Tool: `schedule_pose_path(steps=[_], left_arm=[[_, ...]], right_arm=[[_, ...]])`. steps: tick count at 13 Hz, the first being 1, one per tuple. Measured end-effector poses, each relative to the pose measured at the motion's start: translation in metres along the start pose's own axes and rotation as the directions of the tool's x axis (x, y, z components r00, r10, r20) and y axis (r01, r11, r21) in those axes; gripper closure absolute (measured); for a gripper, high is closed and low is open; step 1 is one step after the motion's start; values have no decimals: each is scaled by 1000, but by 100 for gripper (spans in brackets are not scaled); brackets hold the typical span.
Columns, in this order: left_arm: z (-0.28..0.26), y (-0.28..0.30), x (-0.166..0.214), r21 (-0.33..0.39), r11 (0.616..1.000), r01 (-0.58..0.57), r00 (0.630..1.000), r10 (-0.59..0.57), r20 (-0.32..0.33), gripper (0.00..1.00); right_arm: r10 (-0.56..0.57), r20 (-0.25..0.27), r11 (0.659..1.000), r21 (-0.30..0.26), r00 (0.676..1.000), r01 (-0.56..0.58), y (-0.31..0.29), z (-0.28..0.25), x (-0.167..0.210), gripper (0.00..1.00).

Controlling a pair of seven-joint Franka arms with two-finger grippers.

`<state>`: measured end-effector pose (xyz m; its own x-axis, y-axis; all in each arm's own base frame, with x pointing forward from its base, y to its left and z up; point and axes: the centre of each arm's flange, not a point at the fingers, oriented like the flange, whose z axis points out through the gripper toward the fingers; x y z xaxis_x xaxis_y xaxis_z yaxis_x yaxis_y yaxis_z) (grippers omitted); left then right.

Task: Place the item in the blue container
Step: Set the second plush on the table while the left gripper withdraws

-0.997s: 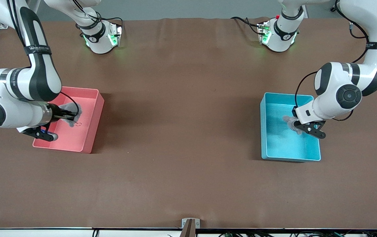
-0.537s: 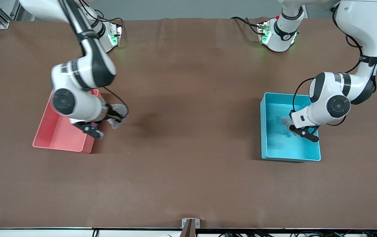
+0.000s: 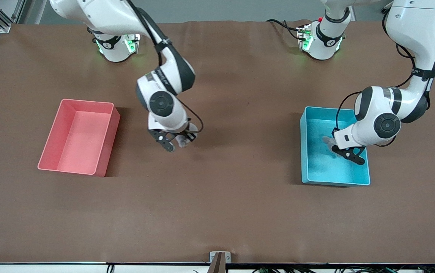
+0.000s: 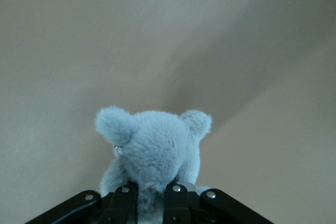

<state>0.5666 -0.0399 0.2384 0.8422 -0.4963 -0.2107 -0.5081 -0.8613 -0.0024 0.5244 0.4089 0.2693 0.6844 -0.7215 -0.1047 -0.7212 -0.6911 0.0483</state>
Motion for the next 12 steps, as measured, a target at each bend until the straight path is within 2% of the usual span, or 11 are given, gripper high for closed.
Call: schedule_pose_path(steps=[3,6,8,10,12], left_arm=[[-18,1,2,11,1000,-4,1000,4,-15,35],[-65,11,7,15,1000,-22,1000,22,12,2],[-104,18,12,21,999,-30,999,30,13,0],[-134,24,17,-13,1000,-20,1000,20,3,0],[-153,36,24,-56,998,-1,1000,0,-19,0]], right_arm=[[61,-18,997,39,998,-60,-25,31,-42,81],[90,-25,994,72,996,-88,-36,51,-63,82],[96,-27,993,73,995,-94,-37,55,-62,82],[101,-31,992,75,994,-98,-38,54,-59,78],[104,-34,992,80,994,-101,-39,51,-56,59]])
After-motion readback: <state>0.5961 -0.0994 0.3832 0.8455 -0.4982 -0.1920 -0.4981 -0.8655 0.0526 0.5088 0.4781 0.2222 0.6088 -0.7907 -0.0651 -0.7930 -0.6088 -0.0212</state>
